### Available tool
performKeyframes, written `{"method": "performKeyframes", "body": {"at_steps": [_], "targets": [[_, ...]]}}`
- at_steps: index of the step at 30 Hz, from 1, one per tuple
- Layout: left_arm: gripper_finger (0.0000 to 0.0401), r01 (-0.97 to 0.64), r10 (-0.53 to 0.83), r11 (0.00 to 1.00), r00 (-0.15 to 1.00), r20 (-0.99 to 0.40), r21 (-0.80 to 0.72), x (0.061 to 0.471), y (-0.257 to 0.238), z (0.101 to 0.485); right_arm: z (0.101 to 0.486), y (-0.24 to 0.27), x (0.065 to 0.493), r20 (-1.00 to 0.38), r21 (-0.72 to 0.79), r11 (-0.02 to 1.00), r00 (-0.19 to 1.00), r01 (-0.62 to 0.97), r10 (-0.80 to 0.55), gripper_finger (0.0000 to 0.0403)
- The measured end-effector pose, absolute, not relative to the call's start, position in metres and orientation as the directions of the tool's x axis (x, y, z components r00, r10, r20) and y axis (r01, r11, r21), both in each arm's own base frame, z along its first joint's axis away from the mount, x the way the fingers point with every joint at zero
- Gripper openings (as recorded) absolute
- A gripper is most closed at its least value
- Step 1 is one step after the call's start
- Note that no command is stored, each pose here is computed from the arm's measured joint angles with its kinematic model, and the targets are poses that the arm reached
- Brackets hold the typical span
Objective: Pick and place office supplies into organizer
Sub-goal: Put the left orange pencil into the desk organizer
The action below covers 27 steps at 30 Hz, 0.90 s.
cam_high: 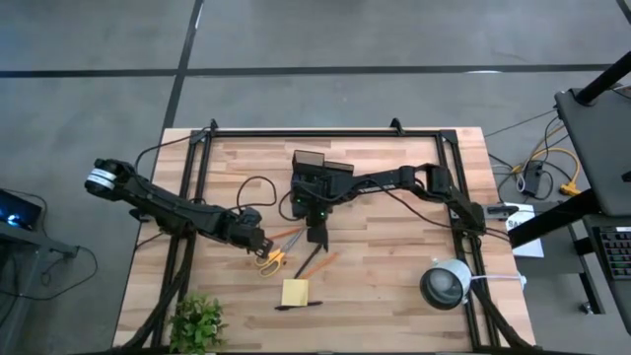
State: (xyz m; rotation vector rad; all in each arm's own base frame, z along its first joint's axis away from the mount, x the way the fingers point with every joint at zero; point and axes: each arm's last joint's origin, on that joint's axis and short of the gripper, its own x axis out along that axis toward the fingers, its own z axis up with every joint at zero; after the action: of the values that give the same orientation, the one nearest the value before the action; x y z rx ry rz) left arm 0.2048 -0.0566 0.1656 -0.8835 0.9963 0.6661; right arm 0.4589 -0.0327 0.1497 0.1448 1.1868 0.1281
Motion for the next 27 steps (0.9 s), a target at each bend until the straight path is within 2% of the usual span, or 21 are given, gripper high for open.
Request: {"method": "performKeyframes", "body": {"at_steps": [27], "targets": [[0.0001,-0.810,0.083,0.493,0.409,-0.909,-0.319,0.2052,-0.0567,0.1657,0.1402,-0.0319,0.4610,-0.886,0.160,0.985,0.430,-0.068,0.173,0.0011]]}}
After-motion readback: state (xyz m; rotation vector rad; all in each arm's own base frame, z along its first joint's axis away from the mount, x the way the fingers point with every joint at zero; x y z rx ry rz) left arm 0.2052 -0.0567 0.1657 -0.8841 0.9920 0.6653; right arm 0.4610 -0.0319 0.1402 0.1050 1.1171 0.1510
